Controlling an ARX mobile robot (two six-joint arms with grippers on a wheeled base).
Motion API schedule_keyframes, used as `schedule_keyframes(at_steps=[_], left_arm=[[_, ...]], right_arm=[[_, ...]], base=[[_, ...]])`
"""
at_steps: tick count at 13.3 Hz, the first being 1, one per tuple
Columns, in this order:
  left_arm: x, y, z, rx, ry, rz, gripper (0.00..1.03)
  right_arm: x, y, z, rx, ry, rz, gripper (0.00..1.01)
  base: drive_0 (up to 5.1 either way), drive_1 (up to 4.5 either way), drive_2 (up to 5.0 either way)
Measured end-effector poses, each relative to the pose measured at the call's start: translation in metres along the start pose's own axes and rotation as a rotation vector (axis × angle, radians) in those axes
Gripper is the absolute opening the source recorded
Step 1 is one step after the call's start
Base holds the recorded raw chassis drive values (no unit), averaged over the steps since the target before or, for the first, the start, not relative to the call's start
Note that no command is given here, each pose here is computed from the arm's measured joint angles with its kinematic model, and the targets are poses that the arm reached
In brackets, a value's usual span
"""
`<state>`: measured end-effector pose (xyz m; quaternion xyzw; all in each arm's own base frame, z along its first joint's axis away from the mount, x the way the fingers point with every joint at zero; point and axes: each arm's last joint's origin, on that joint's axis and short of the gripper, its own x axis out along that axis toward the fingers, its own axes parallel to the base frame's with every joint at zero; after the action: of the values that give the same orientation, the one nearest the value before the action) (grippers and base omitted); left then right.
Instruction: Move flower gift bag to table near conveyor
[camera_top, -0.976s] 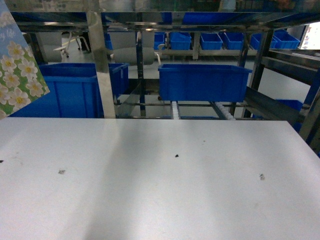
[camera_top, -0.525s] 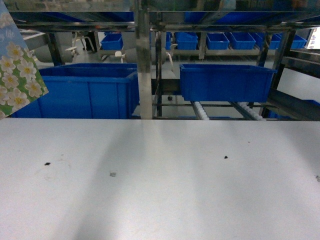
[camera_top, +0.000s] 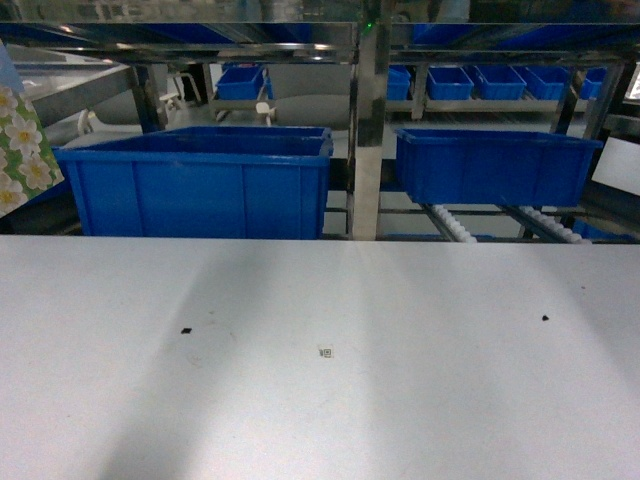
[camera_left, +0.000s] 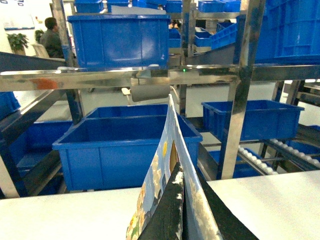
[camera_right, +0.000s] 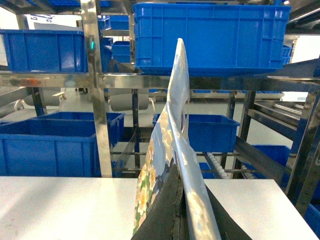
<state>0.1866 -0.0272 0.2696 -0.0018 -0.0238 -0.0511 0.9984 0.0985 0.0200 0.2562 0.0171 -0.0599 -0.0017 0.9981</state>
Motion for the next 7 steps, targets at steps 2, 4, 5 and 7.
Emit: schedule_keyframes(at_steps=[2, 4, 5, 7], left_arm=[[0.0000, -0.0008, -0.0001, -0.001, 0.002, -0.012, 0.02], [-0.0001, -0.0008, 0.0000, -0.001, 0.000, -0.012, 0.02], [-0.0006, -0.0008, 0.0006, -0.001, -0.003, -0.011, 0.02], [-0.0004, -0.0008, 0.0004, -0.001, -0.002, -0.010, 0.02]], right_arm=[[-0.0001, -0.0002, 0.0003, 0.000, -0.003, -0.004, 0.02], [-0.0001, -0.0002, 0.0004, 0.001, -0.004, -0.004, 0.02], [-0.0003, -0.0002, 0.0004, 0.001, -0.004, -0.004, 0.02], [-0.0003, -0.0002, 0.0004, 0.001, -0.004, -0.004, 0.02]], base=[[0.0, 0.00, 0.0], [0.0, 0.00, 0.0], [0.0, 0.00, 0.0], [0.0, 0.00, 0.0]])
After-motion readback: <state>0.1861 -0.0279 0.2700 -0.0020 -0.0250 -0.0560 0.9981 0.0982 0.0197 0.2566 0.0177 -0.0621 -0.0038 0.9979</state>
